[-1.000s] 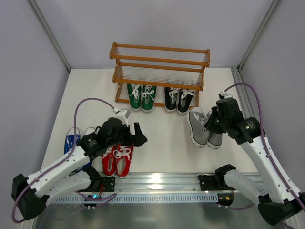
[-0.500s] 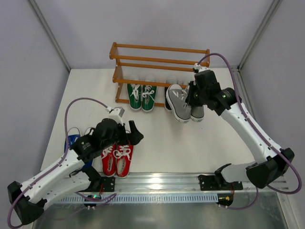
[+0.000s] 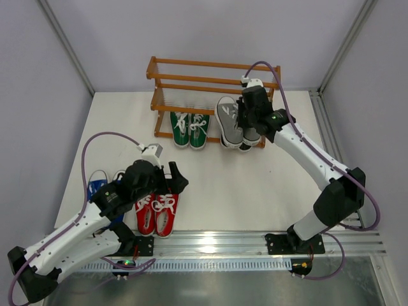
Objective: Place and organize the shoes onto the shoe shelf
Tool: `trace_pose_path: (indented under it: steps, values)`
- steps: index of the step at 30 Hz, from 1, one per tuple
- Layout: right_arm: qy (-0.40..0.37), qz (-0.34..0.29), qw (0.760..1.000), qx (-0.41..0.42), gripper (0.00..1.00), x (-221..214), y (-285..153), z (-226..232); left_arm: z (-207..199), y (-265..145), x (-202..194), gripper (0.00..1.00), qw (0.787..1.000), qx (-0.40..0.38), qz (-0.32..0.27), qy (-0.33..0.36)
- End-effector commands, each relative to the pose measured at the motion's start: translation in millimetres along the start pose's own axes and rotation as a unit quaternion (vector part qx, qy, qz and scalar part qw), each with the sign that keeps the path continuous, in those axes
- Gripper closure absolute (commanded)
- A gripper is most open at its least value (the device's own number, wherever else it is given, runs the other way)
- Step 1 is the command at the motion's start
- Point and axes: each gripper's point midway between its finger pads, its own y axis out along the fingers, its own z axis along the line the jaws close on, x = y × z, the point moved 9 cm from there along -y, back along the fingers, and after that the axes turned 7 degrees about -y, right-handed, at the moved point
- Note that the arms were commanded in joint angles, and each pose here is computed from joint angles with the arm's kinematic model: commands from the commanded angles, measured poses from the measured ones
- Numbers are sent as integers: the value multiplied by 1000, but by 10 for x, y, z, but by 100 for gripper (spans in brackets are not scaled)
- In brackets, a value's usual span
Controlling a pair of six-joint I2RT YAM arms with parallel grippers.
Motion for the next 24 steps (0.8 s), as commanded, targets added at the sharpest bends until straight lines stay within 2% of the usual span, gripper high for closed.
trace_pose_path:
  steps: [1, 12, 18, 24]
  values:
    - [27, -183, 983, -9, 96, 753, -111, 41, -33, -39, 56, 0, 1000, -3, -15, 3]
    - [24, -250, 967, -46, 96, 1003, 196, 70, -9, -84, 40, 0, 1000, 0, -13, 0]
    - [18, -269, 960, -75, 96, 1238, 269, 56, 7, -130, 32, 0, 1000, 1, -15, -3]
    - [19, -255, 963, -90, 96, 1287, 454, 33, 26, -170, 31, 0, 1000, 5, -18, -5]
